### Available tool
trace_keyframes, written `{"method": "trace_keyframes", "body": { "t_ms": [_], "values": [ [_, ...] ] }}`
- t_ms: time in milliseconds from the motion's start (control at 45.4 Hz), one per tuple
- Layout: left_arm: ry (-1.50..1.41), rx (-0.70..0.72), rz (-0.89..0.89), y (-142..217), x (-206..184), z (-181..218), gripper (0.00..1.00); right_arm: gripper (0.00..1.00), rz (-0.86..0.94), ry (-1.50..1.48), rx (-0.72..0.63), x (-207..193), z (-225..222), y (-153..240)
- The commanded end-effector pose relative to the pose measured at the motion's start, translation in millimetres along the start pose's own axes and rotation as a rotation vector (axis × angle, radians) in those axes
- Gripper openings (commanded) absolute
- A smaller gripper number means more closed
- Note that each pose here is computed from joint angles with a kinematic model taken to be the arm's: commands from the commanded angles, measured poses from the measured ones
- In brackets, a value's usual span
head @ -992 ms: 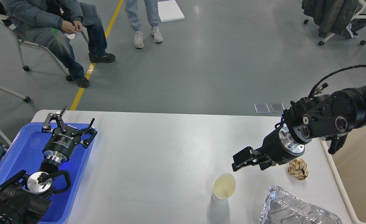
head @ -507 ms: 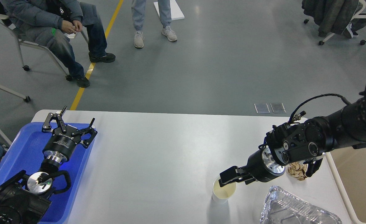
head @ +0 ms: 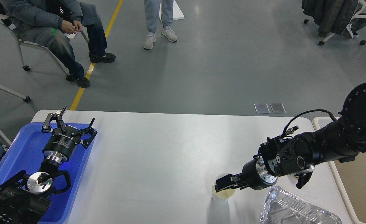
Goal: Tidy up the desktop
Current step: 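Lower the open right gripper down onto the white paper cup, then close the right gripper around the white paper cup, then lift the cup with the right gripper and carry it over the beige bin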
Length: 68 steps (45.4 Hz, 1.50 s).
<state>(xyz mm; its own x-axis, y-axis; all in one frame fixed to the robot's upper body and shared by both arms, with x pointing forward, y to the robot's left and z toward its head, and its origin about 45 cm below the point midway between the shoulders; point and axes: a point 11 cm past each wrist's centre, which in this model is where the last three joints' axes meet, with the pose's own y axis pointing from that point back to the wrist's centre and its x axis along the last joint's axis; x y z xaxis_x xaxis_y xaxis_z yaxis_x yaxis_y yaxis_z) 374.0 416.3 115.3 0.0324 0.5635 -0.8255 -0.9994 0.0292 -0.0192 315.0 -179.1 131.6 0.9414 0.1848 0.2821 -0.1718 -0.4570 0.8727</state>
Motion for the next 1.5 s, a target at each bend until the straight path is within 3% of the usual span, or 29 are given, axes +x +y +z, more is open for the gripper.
{"method": "trace_keyframes", "body": {
  "t_ms": [0,309,1080,1256,1477],
  "values": [
    [0.001,0.0,0.0,0,0,0,1.0,0.8,-0.001,0.03,-0.002,-8,1,-17],
    [-0.001,0.002,0.0,0,0,0,1.0,0.0,-0.019,0.057,-0.065,-8,18,-7],
    [-0.001,0.002,0.0,0,0,0,1.0,0.0,-0.005,0.084,-0.07,8,9,7],
    [-0.001,0.001,0.0,0,0,0,1.0,0.0,-0.003,0.059,-0.086,25,5,43],
    [-0.001,0.002,0.0,0,0,0,1.0,0.0,0.012,-0.009,-0.122,59,-8,125]
  ]
}}
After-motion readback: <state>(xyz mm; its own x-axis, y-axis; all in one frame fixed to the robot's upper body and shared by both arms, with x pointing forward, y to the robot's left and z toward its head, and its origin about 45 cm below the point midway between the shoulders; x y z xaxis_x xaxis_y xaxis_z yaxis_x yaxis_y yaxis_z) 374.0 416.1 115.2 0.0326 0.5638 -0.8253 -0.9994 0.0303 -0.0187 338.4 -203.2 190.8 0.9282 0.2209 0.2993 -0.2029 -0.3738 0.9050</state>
